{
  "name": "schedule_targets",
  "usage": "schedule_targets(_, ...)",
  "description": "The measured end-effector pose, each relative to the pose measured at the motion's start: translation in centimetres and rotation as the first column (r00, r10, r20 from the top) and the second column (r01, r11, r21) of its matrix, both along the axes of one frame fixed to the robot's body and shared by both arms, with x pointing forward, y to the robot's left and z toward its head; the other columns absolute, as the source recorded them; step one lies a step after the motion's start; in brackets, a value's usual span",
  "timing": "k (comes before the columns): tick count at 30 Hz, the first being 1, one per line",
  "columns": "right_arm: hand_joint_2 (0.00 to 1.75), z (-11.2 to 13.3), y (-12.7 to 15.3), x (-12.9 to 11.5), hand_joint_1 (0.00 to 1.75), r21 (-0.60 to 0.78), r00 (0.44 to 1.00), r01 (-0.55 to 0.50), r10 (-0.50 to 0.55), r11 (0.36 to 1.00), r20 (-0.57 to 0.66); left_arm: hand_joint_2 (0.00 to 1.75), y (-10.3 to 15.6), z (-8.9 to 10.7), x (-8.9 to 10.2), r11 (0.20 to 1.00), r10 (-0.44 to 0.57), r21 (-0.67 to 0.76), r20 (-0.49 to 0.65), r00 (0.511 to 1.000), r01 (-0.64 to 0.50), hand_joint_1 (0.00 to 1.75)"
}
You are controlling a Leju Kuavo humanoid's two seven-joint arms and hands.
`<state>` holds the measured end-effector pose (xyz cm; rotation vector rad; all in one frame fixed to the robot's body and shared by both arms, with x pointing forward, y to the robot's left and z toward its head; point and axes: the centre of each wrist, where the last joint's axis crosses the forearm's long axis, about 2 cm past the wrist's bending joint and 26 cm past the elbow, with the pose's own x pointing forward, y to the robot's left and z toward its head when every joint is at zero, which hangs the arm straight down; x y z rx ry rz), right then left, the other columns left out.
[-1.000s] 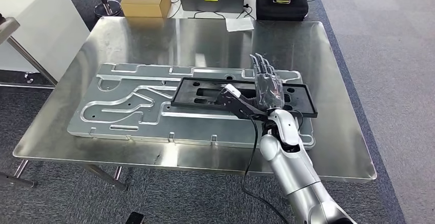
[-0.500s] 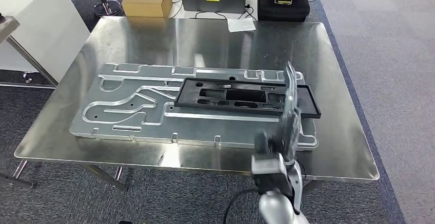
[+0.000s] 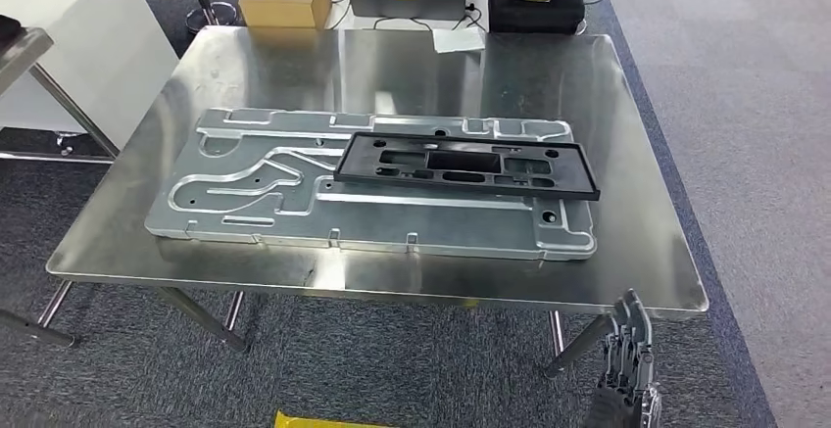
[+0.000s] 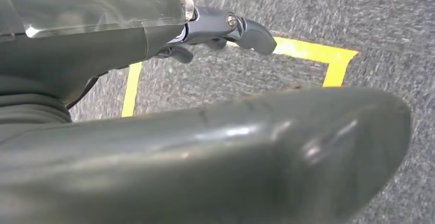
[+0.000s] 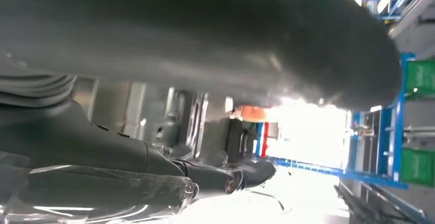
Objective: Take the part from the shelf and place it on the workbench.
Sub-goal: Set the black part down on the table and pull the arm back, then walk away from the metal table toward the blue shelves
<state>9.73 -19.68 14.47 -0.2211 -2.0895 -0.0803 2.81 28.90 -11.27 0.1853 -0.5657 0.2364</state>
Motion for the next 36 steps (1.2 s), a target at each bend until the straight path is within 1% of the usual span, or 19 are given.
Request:
schedule_targets(3,0.00,-2.3,-1.5,-0.4,0.00,-0.031,0.989,0.124,-0.126,0.992,-0.083,0.00,-0.3,0.0,-0.2,1.000,0.020,-0.002,-0.003,1.000,-0.020,0.00)
schedule_targets(5,0.00,-4.0,-2.4,-1.1,0.00,-0.065,0.975,0.167,-0.174,0.984,-0.139,0.00,-0.6,0.0,-0.2,1.000,0.028,-0.006,-0.003,1.000,-0.028,0.00)
schedule_targets(9,0.00,-6.6,-3.7,-2.3,0.00,-0.097,0.935,0.206,-0.225,0.974,-0.274,0.00,-0.9,0.0,-0.2,0.999,0.039,-0.011,-0.001,0.999,-0.039,0.00)
schedule_targets(11,0.00,-8.3,-4.2,-2.9,0.00,-0.113,0.898,0.196,-0.224,0.974,-0.378,0.00,-0.9,0.0,0.2,0.999,0.045,-0.009,0.004,0.999,-0.045,0.00)
schedule_targets(13,0.00,-10.7,-5.0,-3.4,0.00,-0.140,0.850,0.183,-0.228,0.973,-0.475,0.00,-0.9,0.1,0.7,0.999,0.047,-0.008,0.013,0.999,-0.047,0.00)
schedule_targets(15,0.00,-13.3,-5.9,-3.8,0.00,-0.177,0.790,0.183,-0.252,0.967,-0.559,0.00,-1.0,0.1,0.7,0.999,0.050,-0.010,0.013,0.999,-0.050,0.00)
schedule_targets(18,0.00,-17.4,-7.6,-4.8,0.00,-0.212,0.662,0.187,-0.282,0.959,-0.694,0.00,-1.3,0.1,0.6,0.999,0.053,-0.014,0.009,0.999,-0.053,0.00)
schedule_targets(20,0.00,-19.5,-8.3,-5.8,0.00,-0.167,0.571,0.220,-0.265,0.961,-0.777,0.00,-1.4,0.1,0.5,0.998,0.055,-0.015,0.007,0.998,-0.055,0.00)
schedule_targets(23,0.00,-21.8,-8.4,-7.0,0.00,-0.050,0.456,0.329,-0.205,0.943,-0.866,0.00,-1.6,0.1,0.4,0.998,0.064,-0.017,0.000,0.998,-0.064,0.00)
schedule_targets(27,0.00,-23.5,-7.5,-7.8,0.00,-0.024,0.309,0.428,-0.171,0.904,-0.936,0.00,-2.0,0.1,0.4,0.997,0.074,-0.024,-0.007,0.997,-0.074,0.00)
schedule_targets(29,0.00,-24.0,-6.8,-8.0,0.00,-0.006,0.247,0.470,-0.137,0.883,-0.959,0.00,-2.1,0.1,0.4,0.997,0.076,-0.026,-0.009,0.997,-0.077,0.00)
schedule_targets(33,0.00,-24.6,-5.8,-8.3,0.00,0.044,0.158,0.553,-0.052,0.832,-0.986,0.00,-2.1,0.1,0.0,0.996,0.083,-0.025,-0.017,0.996,-0.084,0.00)
schedule_targets(36,0.00,-24.9,-5.3,-8.6,0.00,0.028,0.078,0.574,-0.021,0.818,-0.997,0.00,-2.1,0.1,0.0,0.996,0.083,-0.026,-0.016,0.996,-0.083,0.00)
